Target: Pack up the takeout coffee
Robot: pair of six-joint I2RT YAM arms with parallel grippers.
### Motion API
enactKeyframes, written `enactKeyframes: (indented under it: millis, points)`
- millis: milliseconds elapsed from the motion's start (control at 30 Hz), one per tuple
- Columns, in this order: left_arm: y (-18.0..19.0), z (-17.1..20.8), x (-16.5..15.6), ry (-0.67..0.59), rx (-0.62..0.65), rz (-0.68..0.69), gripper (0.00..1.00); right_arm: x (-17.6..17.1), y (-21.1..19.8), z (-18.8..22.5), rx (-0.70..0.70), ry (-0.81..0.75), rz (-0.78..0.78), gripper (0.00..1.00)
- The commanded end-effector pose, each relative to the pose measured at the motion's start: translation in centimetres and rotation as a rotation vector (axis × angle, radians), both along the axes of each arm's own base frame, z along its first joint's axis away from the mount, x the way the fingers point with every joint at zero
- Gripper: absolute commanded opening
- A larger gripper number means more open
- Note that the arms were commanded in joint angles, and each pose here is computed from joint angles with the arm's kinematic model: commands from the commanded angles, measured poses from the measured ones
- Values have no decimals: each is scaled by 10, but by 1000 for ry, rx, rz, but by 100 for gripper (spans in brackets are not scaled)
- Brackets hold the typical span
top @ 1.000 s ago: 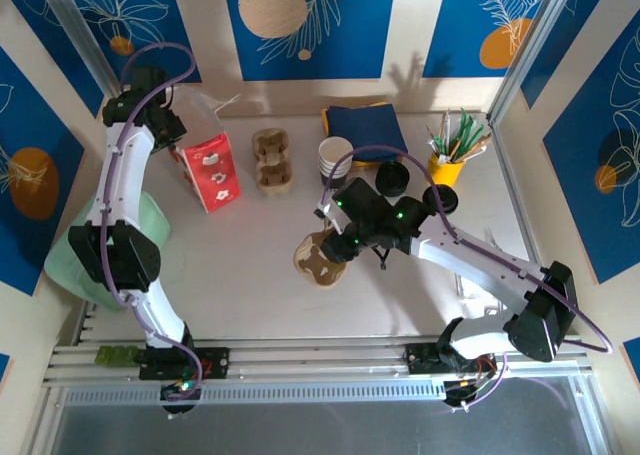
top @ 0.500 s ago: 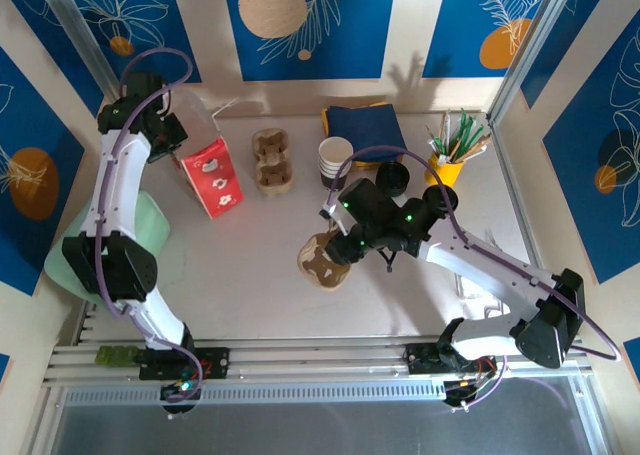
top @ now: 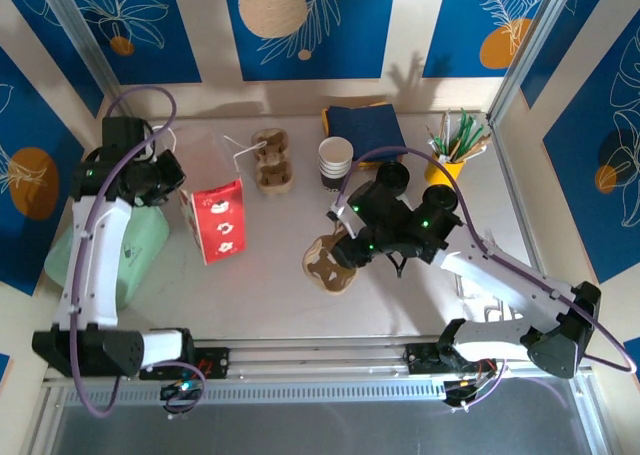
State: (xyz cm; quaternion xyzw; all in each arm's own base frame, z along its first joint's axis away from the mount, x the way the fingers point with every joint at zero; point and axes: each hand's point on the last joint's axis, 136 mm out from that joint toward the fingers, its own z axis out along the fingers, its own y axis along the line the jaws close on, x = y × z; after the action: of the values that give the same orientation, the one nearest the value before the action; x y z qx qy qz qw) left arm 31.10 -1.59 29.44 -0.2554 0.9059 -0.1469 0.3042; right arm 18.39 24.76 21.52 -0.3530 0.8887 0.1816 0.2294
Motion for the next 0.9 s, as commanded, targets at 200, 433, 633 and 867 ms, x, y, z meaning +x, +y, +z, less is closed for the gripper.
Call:
enactKeyframes:
  millis: [200, 433, 633, 867]
  points:
    - [-41, -1, -56, -28, -205, -90, 0, -7, -17, 26, 8, -46, -40, 40]
    - [-67, 10, -80, -92, -311, -147, 0, -12, -28, 43, 5, -69, -45, 40]
    - [-94, 10, -83, -97, -359, -219, 0, -17, -42, 61, 4, -116, -39, 40]
    - [-140, 10, -77, -101, -384, -338, 0, -25, -61, 79, 11, -117, -86, 40]
